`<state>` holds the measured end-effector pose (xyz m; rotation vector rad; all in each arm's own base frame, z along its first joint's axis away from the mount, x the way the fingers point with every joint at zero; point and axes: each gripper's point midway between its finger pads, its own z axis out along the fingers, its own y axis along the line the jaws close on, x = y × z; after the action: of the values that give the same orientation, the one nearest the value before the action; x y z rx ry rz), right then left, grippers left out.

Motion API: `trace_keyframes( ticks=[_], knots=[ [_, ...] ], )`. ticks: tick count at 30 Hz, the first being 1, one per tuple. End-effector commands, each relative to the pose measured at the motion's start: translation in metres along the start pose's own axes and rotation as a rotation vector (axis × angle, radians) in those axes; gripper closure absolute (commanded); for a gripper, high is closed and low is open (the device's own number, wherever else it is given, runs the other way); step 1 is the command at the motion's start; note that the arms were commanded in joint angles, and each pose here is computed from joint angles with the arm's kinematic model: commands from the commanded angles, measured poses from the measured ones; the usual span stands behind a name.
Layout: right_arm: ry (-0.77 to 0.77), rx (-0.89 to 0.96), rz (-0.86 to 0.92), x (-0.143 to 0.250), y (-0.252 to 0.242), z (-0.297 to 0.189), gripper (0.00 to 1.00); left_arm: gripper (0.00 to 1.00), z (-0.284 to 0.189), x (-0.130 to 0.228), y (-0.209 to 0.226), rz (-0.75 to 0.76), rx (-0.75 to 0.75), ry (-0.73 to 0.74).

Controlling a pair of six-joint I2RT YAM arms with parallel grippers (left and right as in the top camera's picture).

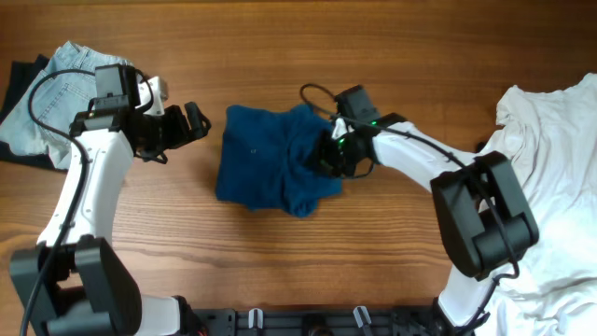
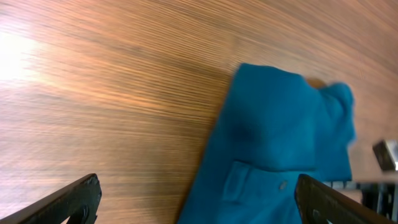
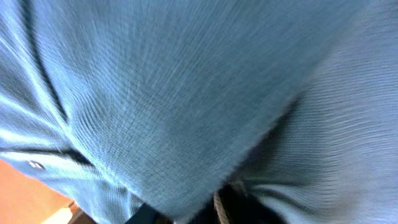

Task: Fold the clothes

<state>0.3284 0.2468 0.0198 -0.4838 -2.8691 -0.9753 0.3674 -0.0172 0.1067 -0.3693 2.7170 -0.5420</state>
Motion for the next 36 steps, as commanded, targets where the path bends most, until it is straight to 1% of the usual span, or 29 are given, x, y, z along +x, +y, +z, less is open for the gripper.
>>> trace_keyframes(
  ticks=[1,3,4,6,8,9,10,11,12,13,15,16,17,19,20,21,23,24,25,26,27,29,30,32,33,35,36],
  knots=[
    [-0.056,0.012,-0.076,-0.006,0.002,-0.012,0.76,0.00,0.044,0.026,-0.019,0.104,0.141,0.163],
    [-0.057,0.011,-0.085,-0.006,0.002,-0.013,0.76,0.00,0.064,0.048,-0.040,0.170,0.293,0.260],
    [-0.057,0.012,-0.087,-0.006,0.002,-0.013,0.76,0.00,0.074,0.058,-0.046,0.192,0.333,0.301],
    [-0.058,0.012,-0.088,-0.007,0.002,-0.013,0.76,0.00,0.093,0.076,-0.049,0.255,0.337,0.363],
    [-0.061,0.015,-0.087,-0.007,0.002,-0.013,0.76,0.02,0.108,0.087,-0.051,0.267,0.338,0.400],
    [-0.061,0.015,-0.087,-0.007,0.002,-0.013,0.76,0.07,0.120,0.096,-0.052,0.272,0.338,0.431],
    [-0.062,0.017,-0.086,-0.007,0.002,-0.013,0.76,0.17,0.128,0.105,-0.052,0.277,0.337,0.460],
    [-0.060,0.019,-0.085,-0.007,0.001,-0.013,0.76,0.30,0.136,0.113,-0.053,0.286,0.337,0.484],
    [-0.058,0.021,-0.083,-0.006,0.001,-0.013,0.76,0.70,0.142,0.119,-0.054,0.299,0.338,0.500],
    [-0.050,0.018,-0.084,-0.004,0.001,-0.013,0.76,0.96,0.142,0.119,-0.054,0.302,0.338,0.500],
    [-0.049,0.040,-0.068,-0.003,-0.003,-0.026,0.76,0.96,0.137,0.111,-0.054,0.298,0.339,0.479],
    [-0.062,0.039,-0.080,-0.005,-0.001,-0.043,0.76,0.96,0.130,0.104,-0.054,0.286,0.338,0.467],
    [-0.123,0.041,-0.106,-0.014,0.003,-0.072,0.75,0.96,0.113,0.084,-0.054,0.234,0.329,0.444],
    [-0.242,0.015,-0.141,-0.024,0.014,-0.122,0.73,0.96,0.073,0.042,-0.056,0.198,0.325,0.371],
    [-0.338,-0.025,-0.152,-0.027,0.022,-0.160,0.72,0.96,0.028,-0.013,-0.056,0.152,0.317,0.239],
    [-0.388,-0.041,-0.155,-0.027,0.026,-0.179,0.71,0.96,0.006,-0.040,-0.053,0.127,0.312,0.157],
    [-0.476,-0.048,-0.164,-0.026,0.029,-0.207,0.69,0.96,-0.057,-0.115,-0.031,0.068,0.290,-0.092],
    [-0.504,-0.044,-0.168,-0.026,0.030,-0.214,0.68,0.96,-0.084,-0.145,-0.014,0.021,0.278,-0.203],
    [-0.510,-0.042,-0.169,-0.026,0.030,-0.216,0.68,0.96,-0.110,-0.176,0.013,-0.061,0.268,-0.329],
    [-0.506,-0.042,-0.161,-0.026,0.029,-0.215,0.67,0.96,-0.132,-0.200,0.039,-0.146,0.274,-0.436],
    [-0.504,-0.040,-0.158,-0.025,0.028,-0.214,0.67,0.96,-0.145,-0.215,0.063,-0.180,0.262,-0.513],
    [-0.503,-0.040,-0.158,-0.025,0.028,-0.214,0.67,0.96,-0.152,-0.223,0.107,-0.258,0.206,-0.569],
    [-0.504,-0.040,-0.158,-0.025,0.028,-0.214,0.67,0.96,-0.137,-0.212,0.152,-0.367,0.110,-0.530],
    [-0.503,-0.040,-0.158,-0.025,0.028,-0.214,0.67,0.96,-0.112,-0.193,0.188,-0.434,0.008,-0.452],
    [-0.502,-0.039,-0.157,-0.025,0.028,-0.214,0.67,0.93,-0.098,-0.180,0.206,-0.471,-0.043,-0.400],
    [-0.501,-0.038,-0.156,-0.025,0.028,-0.213,0.67,0.96,-0.075,-0.148,0.247,-0.581,-0.165,-0.291],
    [-0.499,-0.037,-0.156,-0.025,0.027,-0.213,0.67,0.96,-0.073,-0.138,0.257,-0.615,-0.183,-0.266]
  ],
)
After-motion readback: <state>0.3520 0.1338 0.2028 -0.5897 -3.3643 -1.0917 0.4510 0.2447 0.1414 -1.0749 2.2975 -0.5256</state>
